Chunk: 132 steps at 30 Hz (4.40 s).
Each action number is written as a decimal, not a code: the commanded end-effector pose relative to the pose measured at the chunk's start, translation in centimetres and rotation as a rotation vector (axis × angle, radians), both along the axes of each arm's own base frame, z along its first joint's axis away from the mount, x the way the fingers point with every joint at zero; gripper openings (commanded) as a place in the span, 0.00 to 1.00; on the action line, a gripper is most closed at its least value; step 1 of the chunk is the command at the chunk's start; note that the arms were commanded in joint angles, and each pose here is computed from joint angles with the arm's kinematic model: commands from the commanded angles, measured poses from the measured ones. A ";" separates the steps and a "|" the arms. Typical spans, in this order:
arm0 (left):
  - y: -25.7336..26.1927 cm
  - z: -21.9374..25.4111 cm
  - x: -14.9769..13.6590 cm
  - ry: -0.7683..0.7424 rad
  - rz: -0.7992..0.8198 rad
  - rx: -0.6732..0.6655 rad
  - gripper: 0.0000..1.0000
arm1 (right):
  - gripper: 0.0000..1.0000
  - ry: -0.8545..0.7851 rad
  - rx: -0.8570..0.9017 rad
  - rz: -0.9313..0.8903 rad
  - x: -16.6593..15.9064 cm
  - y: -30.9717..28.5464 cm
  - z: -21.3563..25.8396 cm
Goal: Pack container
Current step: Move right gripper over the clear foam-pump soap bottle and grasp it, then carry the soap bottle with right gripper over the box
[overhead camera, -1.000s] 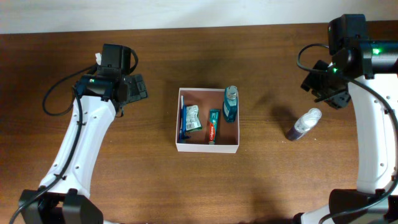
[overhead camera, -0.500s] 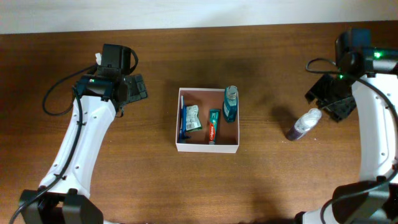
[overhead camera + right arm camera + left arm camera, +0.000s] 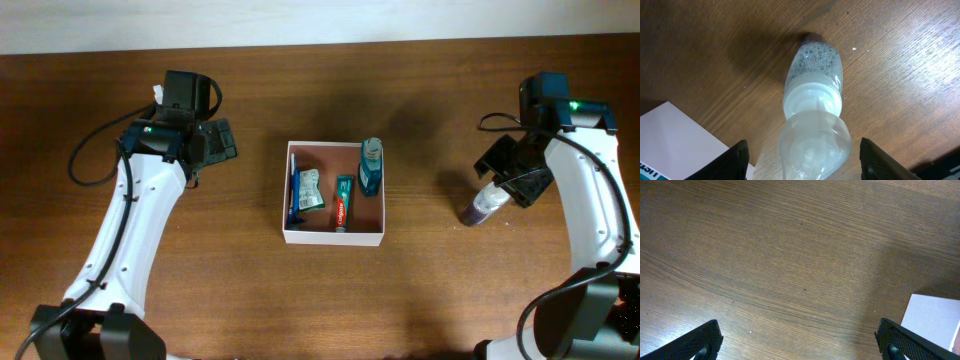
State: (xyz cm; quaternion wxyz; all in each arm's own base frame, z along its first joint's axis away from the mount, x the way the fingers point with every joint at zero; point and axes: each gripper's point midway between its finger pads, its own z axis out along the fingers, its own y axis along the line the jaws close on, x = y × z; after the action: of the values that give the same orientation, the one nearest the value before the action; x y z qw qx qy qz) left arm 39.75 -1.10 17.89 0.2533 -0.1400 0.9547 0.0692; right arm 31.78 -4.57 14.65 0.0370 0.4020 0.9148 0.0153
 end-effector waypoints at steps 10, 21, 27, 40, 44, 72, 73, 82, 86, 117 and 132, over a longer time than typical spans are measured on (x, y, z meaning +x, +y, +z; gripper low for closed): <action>0.3 0.5 0.1 -0.012 0.004 0.013 1.00 | 0.58 0.017 0.009 -0.052 -0.6 -1.2 -0.7; 0.3 0.5 0.1 -0.012 0.004 0.013 0.99 | 0.42 0.010 0.009 -0.024 -0.5 -1.5 -1.0; 0.3 0.5 0.1 -0.012 0.004 0.013 0.99 | 0.27 0.004 0.003 0.048 -0.3 -1.5 -1.0; 0.3 0.5 0.1 -0.013 0.004 0.013 0.99 | 0.17 -0.202 -0.061 0.257 -0.2 -0.4 5.9; 0.3 0.5 0.1 -0.012 0.004 0.013 0.99 | 0.18 -0.294 -0.078 0.321 -1.3 1.1 8.8; 0.3 0.5 0.1 -0.012 0.004 0.013 1.00 | 0.18 -0.289 -0.178 1.067 -4.5 19.9 11.4; 0.3 0.5 0.1 -0.012 0.004 0.013 0.99 | 0.18 -0.282 -0.184 1.086 -4.3 20.2 11.2; 0.3 0.5 0.1 -0.013 0.004 0.013 1.00 | 0.18 -0.332 -0.246 1.181 -2.9 22.2 11.7; 0.3 0.5 0.1 -0.012 0.004 0.013 0.99 | 0.18 -0.357 -0.255 1.232 -2.7 22.7 12.3; 0.3 0.5 0.1 -0.013 0.004 0.013 0.99 | 0.18 -0.245 -0.465 1.399 1.1 26.2 6.4; 0.3 0.5 0.1 -0.012 0.004 0.013 0.99 | 0.17 -0.159 -0.444 1.319 1.2 23.9 3.6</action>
State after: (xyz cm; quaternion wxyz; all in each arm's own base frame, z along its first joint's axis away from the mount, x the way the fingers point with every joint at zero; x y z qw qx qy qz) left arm 39.75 -1.10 17.89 0.2533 -0.1400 0.9547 0.0692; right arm 32.77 19.85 18.30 0.1616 -0.2666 0.9435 -0.1120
